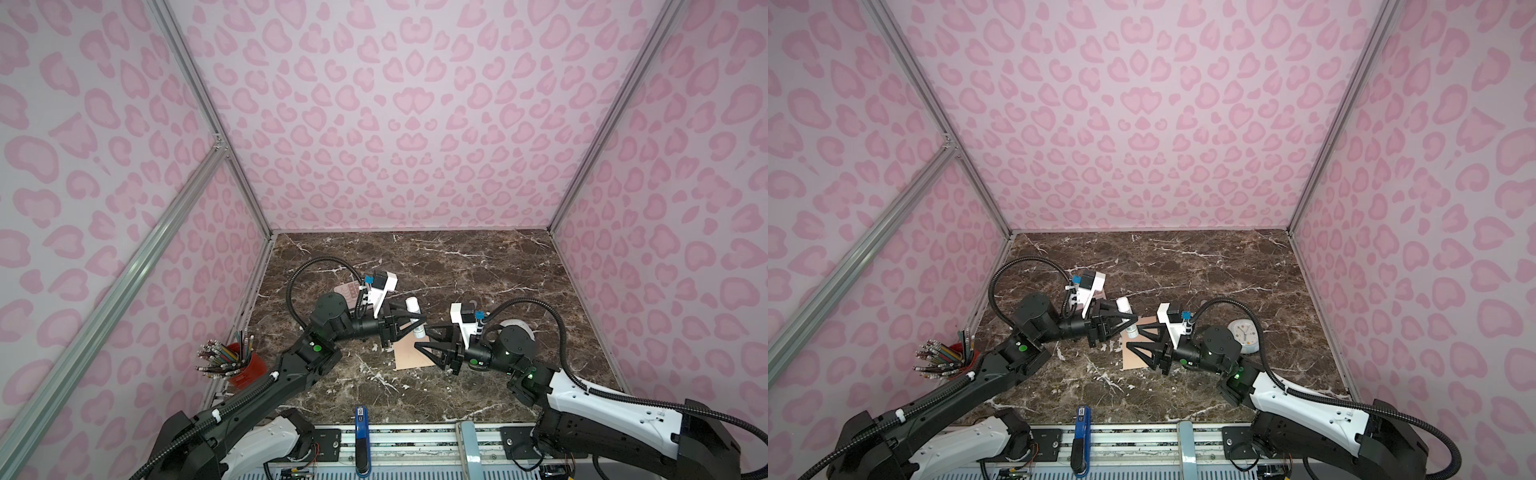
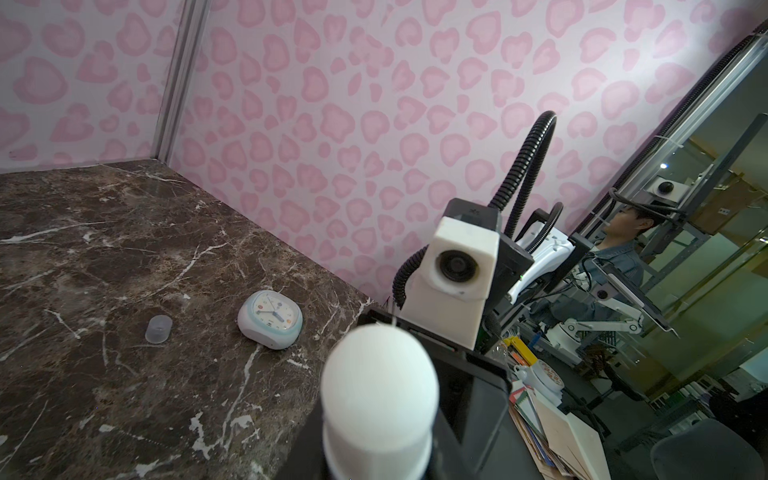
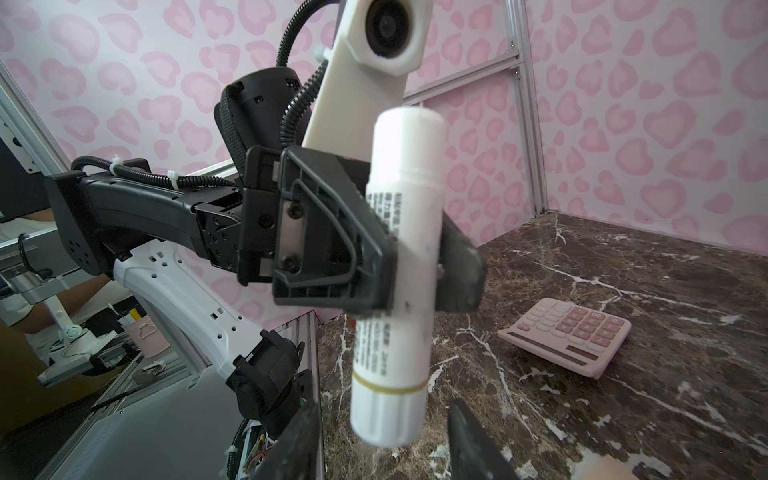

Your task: Place the letter into the envelope and seal it

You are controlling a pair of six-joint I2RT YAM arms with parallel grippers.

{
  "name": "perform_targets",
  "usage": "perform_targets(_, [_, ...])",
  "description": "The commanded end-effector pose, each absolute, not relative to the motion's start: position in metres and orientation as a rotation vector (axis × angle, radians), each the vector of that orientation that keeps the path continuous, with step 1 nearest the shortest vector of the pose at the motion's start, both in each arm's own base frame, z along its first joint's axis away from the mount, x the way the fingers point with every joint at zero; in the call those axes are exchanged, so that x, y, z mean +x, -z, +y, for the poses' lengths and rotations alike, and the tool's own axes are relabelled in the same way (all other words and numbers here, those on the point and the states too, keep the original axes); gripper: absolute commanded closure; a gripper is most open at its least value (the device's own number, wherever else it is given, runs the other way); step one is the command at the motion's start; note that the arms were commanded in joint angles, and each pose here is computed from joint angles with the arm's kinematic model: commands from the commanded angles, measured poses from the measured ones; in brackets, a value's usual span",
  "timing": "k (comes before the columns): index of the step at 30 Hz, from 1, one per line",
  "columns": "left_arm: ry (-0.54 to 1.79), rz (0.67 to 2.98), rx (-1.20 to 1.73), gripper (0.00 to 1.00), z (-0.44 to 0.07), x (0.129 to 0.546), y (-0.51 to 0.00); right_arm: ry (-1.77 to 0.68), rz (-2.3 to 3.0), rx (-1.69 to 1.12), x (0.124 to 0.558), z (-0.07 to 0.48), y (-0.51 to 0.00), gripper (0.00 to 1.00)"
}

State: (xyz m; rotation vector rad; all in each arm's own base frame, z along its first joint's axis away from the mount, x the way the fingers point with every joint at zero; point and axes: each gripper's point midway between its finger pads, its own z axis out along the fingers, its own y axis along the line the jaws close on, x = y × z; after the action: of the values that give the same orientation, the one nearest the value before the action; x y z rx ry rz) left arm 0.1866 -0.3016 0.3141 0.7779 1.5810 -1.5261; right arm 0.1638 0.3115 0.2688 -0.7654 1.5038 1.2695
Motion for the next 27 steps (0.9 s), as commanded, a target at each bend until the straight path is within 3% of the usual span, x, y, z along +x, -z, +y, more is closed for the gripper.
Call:
perform_targets(1, [1.536,1.500,0.830,0.97,-0.303,0.180,-0.327,-1.279,1.449,-0.767,0.163,0.312,-0.281,0.50])
perform_targets(16, [1.523,1.519,0.836,0.97,-0.305,0.179,-0.320,-1.288,1.461,-0.774,0.165,0.314,-0.281,0.74])
perform_targets(27, [1.300,1.650,0.721,0.97,-0.300,0.200,-0.297,-1.164,1.504,-0.697,0.183,0.312,-0.286,0.82])
